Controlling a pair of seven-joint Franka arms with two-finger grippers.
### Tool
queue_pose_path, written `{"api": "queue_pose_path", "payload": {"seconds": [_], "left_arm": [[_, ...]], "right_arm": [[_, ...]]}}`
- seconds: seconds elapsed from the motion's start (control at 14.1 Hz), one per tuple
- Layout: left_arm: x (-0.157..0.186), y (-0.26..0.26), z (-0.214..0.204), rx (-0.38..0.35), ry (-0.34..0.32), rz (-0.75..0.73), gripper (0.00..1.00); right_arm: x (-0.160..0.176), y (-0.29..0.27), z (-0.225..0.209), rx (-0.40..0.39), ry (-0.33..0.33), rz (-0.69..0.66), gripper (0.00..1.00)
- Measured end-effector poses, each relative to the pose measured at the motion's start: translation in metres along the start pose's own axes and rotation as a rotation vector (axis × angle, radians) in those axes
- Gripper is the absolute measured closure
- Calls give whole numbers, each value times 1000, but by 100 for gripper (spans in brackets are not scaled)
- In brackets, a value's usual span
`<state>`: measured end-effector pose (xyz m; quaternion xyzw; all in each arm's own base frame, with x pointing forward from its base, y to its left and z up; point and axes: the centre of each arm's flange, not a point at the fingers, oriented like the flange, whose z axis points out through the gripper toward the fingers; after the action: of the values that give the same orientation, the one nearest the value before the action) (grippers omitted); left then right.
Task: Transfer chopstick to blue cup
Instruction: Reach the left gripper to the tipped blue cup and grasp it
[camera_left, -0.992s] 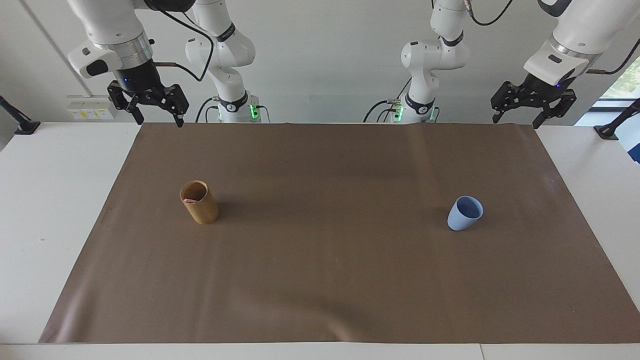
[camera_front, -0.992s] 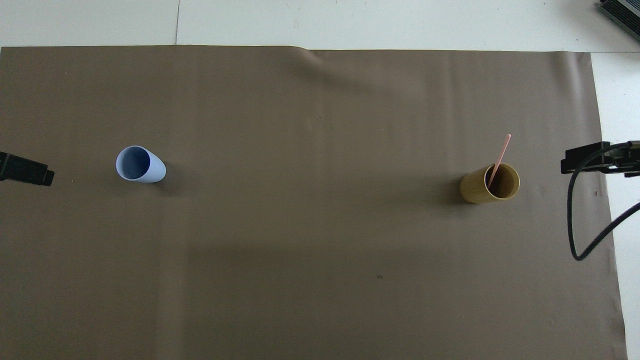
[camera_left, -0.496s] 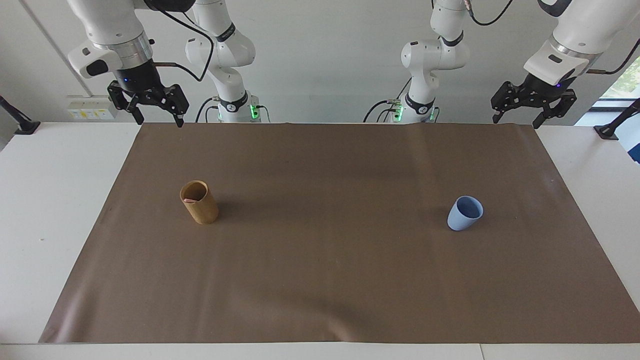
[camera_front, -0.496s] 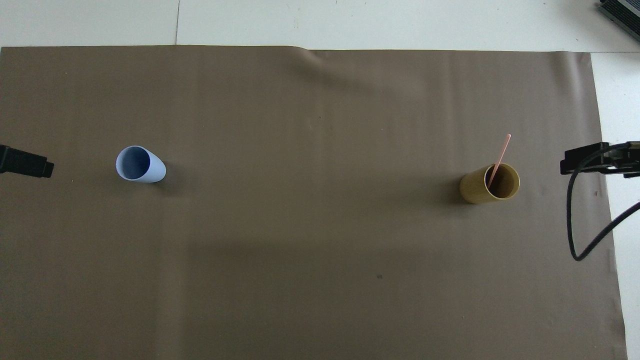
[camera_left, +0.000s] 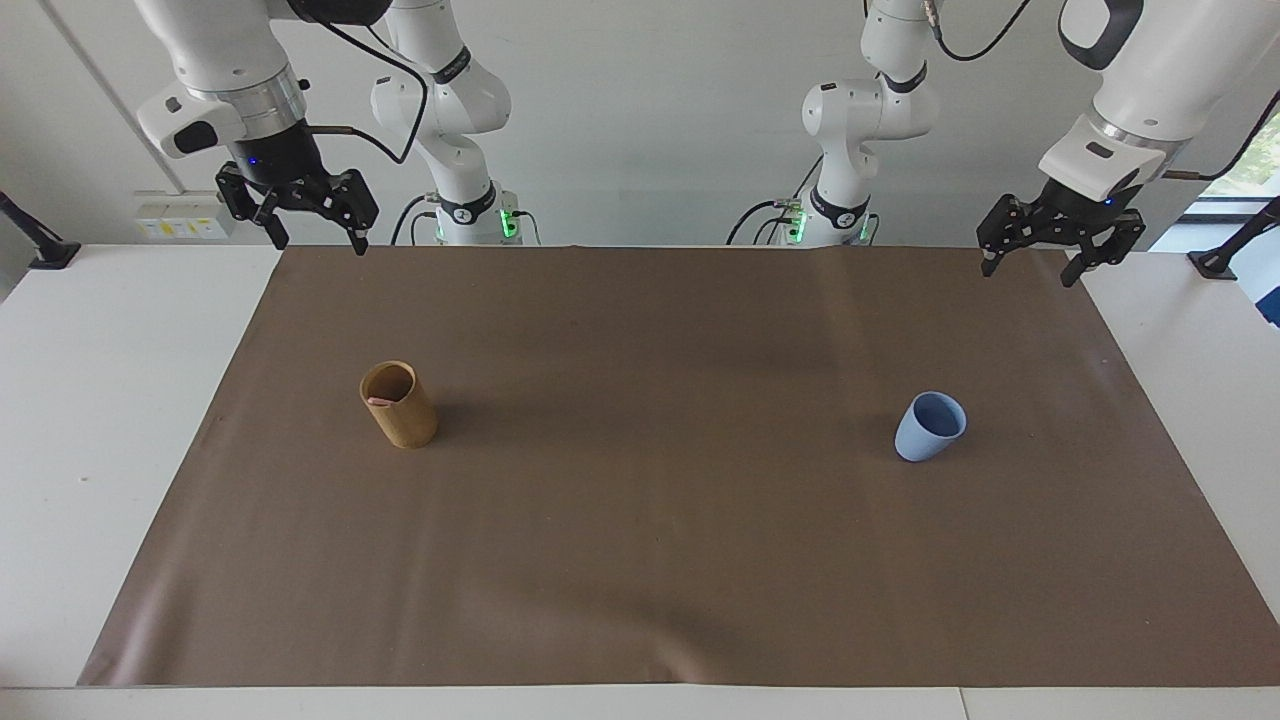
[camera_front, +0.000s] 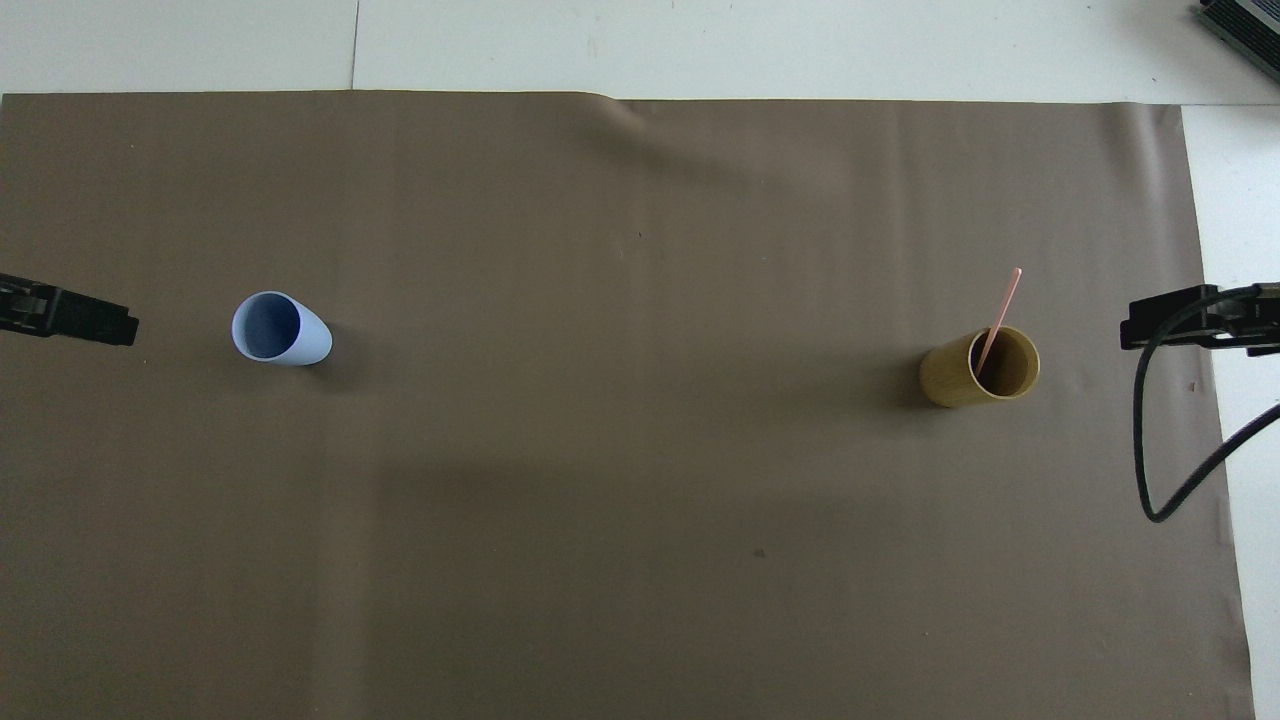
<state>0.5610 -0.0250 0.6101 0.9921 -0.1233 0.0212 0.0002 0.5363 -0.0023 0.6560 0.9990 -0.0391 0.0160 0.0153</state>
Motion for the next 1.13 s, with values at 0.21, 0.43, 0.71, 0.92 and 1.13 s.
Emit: {"api": "queue_pose_path", "payload": {"seconds": [0.21,0.43,0.71,0.92,1.13], "left_arm": [[11,-3,43,4,25,-1,0],[21,-5,91,1,12,-2,0],[34,-13,154,0,7,-10,0],[33,-18,196,1,3,-19,0],[31,-26,223,1,1,-32,0]], "right_arm": [[0,0,0,0,0,0,0],[0,0,0,0,0,0,0],[0,0,0,0,0,0,0],[0,0,0,0,0,0,0],[0,0,0,0,0,0,0]]}}
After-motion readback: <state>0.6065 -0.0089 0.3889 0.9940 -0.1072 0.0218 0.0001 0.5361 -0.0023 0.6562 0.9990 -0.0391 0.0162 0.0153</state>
